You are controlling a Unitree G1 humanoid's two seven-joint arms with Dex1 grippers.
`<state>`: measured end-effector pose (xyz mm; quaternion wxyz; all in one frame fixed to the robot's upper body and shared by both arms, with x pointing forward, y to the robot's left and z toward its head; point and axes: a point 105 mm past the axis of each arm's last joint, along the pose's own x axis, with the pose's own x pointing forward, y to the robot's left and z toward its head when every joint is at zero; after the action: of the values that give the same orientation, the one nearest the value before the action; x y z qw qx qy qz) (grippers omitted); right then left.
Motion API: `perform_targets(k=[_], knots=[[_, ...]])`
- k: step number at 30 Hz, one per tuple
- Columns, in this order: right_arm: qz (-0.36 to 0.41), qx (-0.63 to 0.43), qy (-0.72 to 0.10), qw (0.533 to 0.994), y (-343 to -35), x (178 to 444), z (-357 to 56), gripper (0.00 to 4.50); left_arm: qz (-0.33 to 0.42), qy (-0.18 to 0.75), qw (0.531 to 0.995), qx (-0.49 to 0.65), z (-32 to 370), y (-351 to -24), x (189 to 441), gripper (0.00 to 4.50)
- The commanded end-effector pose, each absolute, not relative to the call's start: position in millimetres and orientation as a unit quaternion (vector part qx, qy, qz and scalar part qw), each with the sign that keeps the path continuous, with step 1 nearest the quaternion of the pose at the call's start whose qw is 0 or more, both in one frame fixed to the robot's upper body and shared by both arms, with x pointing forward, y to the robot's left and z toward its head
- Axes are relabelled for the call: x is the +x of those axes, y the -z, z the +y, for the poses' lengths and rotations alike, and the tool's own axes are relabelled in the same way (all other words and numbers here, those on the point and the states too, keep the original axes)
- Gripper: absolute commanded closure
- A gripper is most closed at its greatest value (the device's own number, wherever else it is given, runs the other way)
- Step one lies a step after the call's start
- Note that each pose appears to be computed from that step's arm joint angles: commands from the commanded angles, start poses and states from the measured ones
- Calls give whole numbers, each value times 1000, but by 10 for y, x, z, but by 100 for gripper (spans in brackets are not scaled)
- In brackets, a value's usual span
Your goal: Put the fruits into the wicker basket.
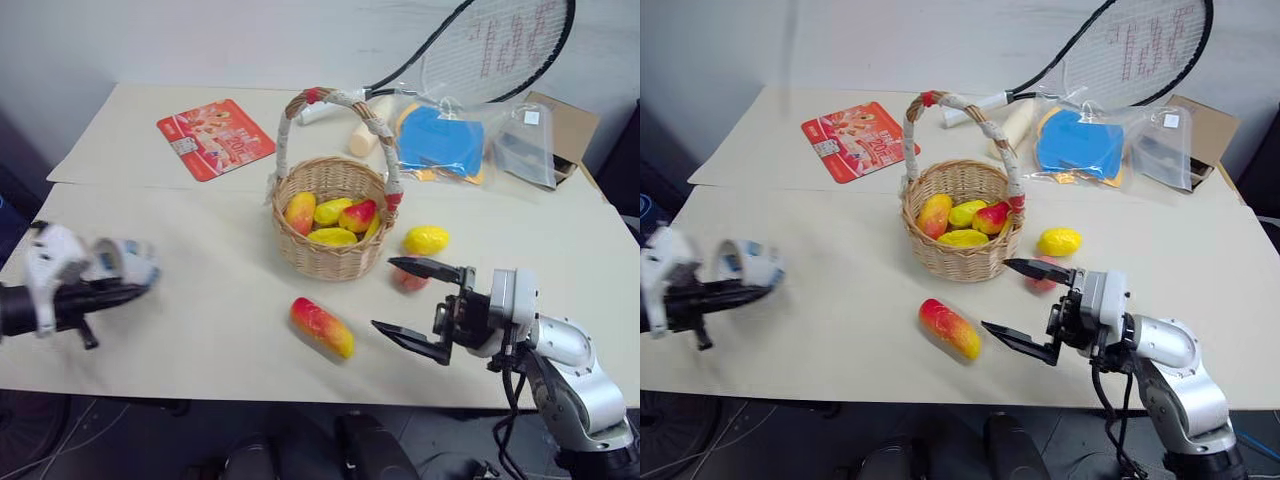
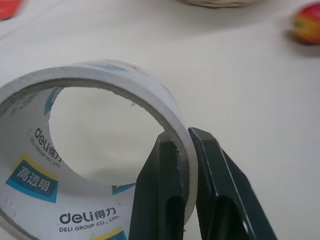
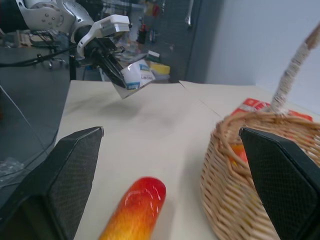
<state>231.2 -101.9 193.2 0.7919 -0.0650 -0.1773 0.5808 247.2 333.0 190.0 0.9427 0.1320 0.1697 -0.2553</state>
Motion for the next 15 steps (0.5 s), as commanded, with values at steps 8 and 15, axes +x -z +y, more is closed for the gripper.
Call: perform_targets(k=[8,15], knots=[[-151,-97,-586,790,-1874,2410,-873,0,140,178,973,38,3871,-1679,2422,297],[-126,-120,-574,800,-1824,2337,-1213,0,93,223,963,121,3784,-2016,2346,116]])
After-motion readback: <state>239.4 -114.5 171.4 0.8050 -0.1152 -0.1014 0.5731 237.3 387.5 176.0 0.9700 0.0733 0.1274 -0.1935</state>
